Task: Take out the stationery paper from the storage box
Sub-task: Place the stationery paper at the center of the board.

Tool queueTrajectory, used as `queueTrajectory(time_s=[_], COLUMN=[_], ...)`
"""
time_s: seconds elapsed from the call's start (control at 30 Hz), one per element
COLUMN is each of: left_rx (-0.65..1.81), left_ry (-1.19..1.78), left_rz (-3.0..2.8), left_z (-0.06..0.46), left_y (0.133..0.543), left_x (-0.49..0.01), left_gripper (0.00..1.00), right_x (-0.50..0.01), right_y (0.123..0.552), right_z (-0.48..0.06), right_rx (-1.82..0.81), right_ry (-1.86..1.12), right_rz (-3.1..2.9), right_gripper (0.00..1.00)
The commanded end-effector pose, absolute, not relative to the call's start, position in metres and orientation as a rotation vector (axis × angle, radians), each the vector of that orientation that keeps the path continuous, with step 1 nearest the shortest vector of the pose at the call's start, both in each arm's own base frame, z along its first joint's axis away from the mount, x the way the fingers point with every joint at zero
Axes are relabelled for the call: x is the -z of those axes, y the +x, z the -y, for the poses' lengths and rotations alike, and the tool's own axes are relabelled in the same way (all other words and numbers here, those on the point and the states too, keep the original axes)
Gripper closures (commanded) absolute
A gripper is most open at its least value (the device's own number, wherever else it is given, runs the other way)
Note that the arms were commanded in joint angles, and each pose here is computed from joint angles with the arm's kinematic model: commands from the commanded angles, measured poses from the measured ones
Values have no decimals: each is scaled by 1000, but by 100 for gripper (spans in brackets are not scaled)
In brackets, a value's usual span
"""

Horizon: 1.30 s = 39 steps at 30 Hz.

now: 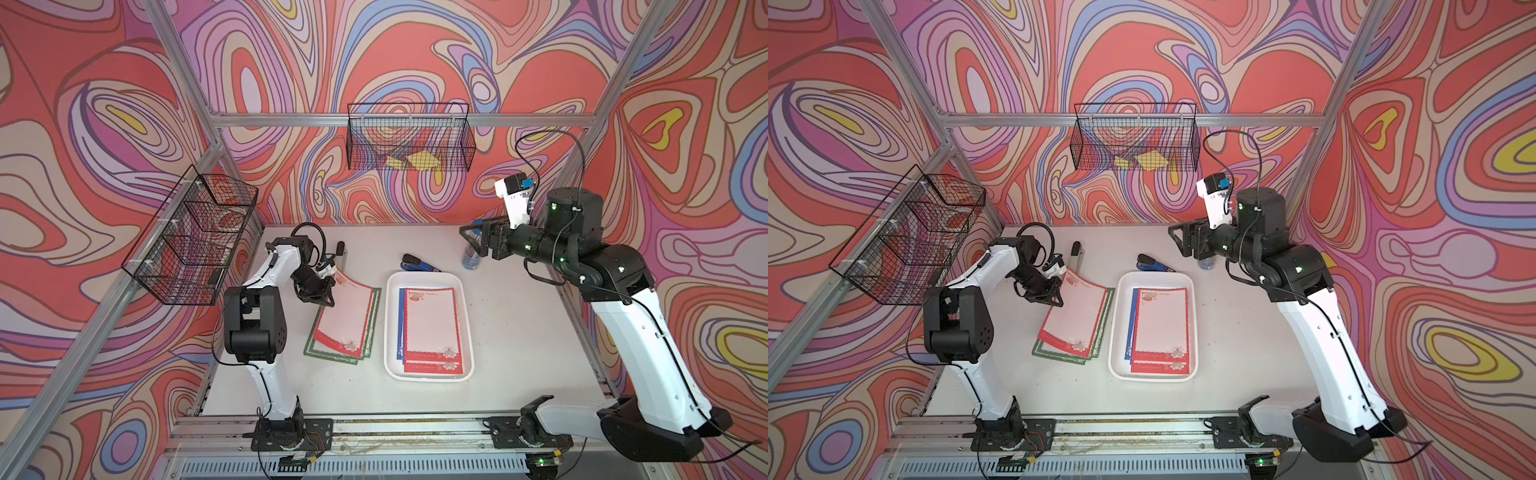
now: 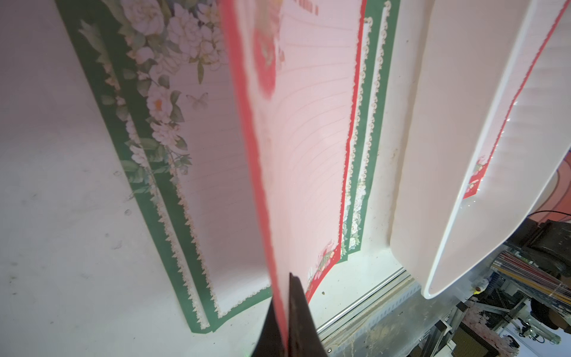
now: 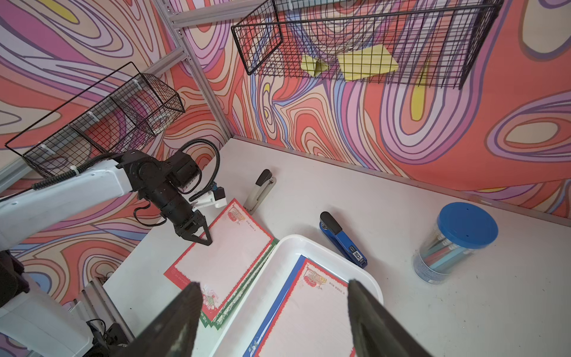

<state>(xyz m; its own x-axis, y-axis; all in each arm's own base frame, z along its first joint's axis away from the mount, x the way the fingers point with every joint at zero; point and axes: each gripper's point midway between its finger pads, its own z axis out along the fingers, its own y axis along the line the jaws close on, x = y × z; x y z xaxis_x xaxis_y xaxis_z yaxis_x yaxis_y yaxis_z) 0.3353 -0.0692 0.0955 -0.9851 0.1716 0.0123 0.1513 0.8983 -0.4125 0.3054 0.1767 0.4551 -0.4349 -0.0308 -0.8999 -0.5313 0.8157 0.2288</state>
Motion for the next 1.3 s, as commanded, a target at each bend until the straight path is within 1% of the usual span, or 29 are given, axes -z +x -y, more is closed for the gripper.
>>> queueTrajectory(time_s=[0.0, 0.13, 0.3, 0.33, 0.53, 0.67, 0.8, 0.93, 1.1, 1.2, 1.27], left_rx=[-568, -592, -487, -461, -245, -186, -126, -37, 97, 68, -5], left_ry=[-237, -230, -197, -187, -140, -134, -133, -137, -105, -52, -22], left_rz=[2984, 2985, 2976, 2971, 2989, 3009, 3045, 3120, 3280, 3425, 3527], left_z=[59, 61, 50, 48, 24, 17, 11, 1, -12, -7, 1], left_y=[333, 336, 335, 334, 335, 337, 341, 349, 362, 367, 365], left_x=[-89, -88, -78, -76, -69, -70, -74, -89, -124, -156, -181], left_gripper=[92, 89, 86, 84, 67, 60, 57, 57, 57, 58, 58], right_x=[-460, -460, -460, -460, -461, -454, -440, -417, -379, -355, -339], right_y=[305, 304, 303, 303, 305, 306, 309, 313, 314, 314, 315], right_z=[-174, -174, -173, -173, -173, -172, -167, -155, -146, -144, -141], right_rx=[-592, -592, -589, -587, -590, -584, -555, -467, -413, -400, -381], right_ry=[-410, -410, -406, -406, -396, -381, -349, -284, -199, -140, -86], right_rz=[-1952, -1957, -1959, -1958, -1964, -2001, -2074, -2187, -2322, -2391, -2429], right_gripper=[23, 23, 23, 23, 23, 23, 23, 24, 30, 31, 31])
